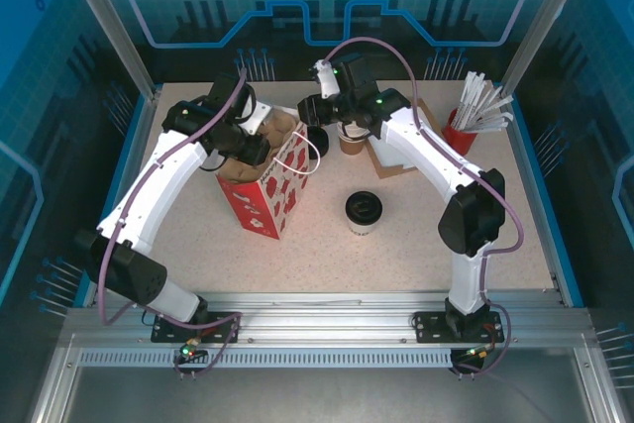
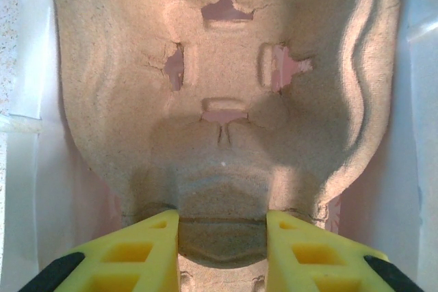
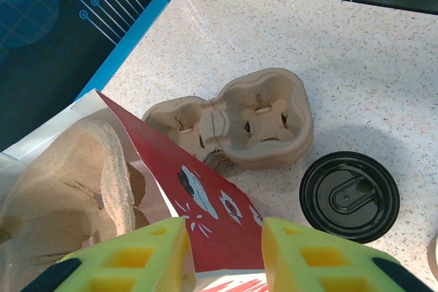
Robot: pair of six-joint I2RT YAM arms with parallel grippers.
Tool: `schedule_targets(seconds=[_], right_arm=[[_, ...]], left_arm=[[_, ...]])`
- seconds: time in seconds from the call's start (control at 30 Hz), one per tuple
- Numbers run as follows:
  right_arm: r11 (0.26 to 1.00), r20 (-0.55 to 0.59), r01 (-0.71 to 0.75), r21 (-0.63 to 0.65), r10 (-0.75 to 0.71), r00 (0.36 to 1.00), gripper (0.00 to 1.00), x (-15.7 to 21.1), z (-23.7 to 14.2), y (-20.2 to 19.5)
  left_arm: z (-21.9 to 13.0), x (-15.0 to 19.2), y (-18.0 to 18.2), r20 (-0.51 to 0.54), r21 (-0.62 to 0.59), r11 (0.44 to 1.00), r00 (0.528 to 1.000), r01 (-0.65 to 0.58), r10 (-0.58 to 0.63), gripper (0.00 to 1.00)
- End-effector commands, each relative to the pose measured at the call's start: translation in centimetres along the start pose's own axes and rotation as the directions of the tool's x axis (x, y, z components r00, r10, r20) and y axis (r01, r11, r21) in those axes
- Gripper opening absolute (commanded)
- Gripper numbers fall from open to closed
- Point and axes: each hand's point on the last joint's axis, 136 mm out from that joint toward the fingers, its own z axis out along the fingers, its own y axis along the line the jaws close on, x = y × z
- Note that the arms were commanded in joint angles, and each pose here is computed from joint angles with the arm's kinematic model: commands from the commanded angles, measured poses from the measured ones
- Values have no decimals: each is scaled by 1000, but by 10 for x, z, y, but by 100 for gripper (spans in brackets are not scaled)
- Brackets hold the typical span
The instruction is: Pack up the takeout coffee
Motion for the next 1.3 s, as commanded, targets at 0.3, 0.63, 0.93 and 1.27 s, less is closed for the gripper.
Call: schedule_targets(seconds=[0.3, 0.63, 0.93, 1.27], right_arm=[[994, 52, 2, -113, 4, 999, 51, -19, -24, 22], [995, 129, 31, -100, -18, 992, 60, -19, -74, 30], [999, 151, 28, -14, -26, 988, 62, 12, -106, 11], [1000, 125, 15, 9, -16, 992, 62, 40, -116, 3]], left_arm=[[26, 10, -6, -102, 31, 999, 994, 44, -41, 32], [50, 13, -10, -135, 39, 999, 990, 36, -30, 33], [72, 20, -15, -175, 38, 999, 985, 24, -17, 33], [97, 30, -15, -212, 41, 999, 977, 28, -19, 34]])
